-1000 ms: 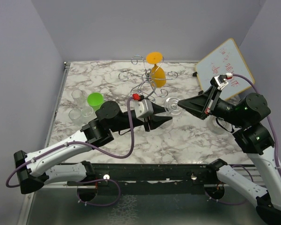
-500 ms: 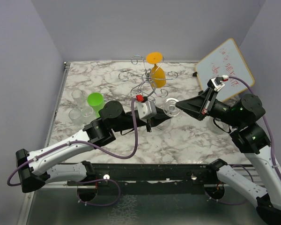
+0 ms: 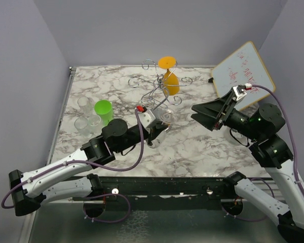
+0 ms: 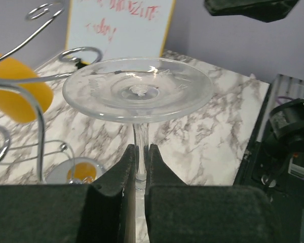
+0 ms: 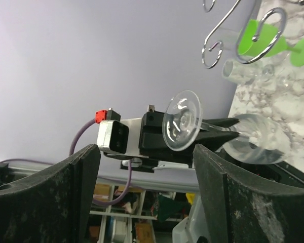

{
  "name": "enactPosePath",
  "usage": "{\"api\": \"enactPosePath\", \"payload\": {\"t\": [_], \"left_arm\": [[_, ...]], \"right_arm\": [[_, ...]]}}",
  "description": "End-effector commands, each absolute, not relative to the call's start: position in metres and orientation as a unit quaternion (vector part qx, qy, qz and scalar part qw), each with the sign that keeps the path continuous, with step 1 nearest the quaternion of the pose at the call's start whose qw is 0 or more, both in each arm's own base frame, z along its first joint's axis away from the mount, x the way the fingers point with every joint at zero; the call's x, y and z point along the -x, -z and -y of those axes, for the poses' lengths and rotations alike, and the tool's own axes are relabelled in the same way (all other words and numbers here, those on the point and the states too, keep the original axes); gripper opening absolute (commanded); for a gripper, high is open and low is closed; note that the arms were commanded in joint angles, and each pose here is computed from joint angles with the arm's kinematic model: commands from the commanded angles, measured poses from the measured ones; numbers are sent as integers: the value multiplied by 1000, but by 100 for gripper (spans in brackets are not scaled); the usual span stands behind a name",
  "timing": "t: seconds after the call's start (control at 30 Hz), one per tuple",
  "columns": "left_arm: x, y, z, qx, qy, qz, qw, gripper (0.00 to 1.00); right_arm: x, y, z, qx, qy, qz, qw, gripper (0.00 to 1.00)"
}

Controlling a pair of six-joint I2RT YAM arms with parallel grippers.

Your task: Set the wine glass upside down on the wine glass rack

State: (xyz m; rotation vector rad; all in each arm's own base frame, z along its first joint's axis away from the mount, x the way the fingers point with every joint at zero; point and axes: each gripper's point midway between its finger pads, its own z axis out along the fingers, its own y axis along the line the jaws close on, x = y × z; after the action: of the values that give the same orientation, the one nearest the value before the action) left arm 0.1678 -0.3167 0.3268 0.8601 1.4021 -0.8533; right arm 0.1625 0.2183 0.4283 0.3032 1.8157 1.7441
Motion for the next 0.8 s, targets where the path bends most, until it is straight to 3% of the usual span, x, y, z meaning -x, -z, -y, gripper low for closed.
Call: {"api": "enactPosePath", "payload": {"t": [0.0,0.27,0.57,0.77], "left_arm": [[-196,-337,276,-284,298,-649,640,0],[-218,-332,247,-197,256,-676,662,0],[-244,-332,267,-193,332,-658,648,0],[-236,-330,284,-244,395,-625,627,0]], "right_arm": [[-179,-406,-207,-144,-608,-703,340,79],[-190,-396,-195,-167,-575,-707,377,79],[-191,-392,-195,-166,-575,-706,380,78],[-191,-396,-192,-161,-573,-702,390,77]]}}
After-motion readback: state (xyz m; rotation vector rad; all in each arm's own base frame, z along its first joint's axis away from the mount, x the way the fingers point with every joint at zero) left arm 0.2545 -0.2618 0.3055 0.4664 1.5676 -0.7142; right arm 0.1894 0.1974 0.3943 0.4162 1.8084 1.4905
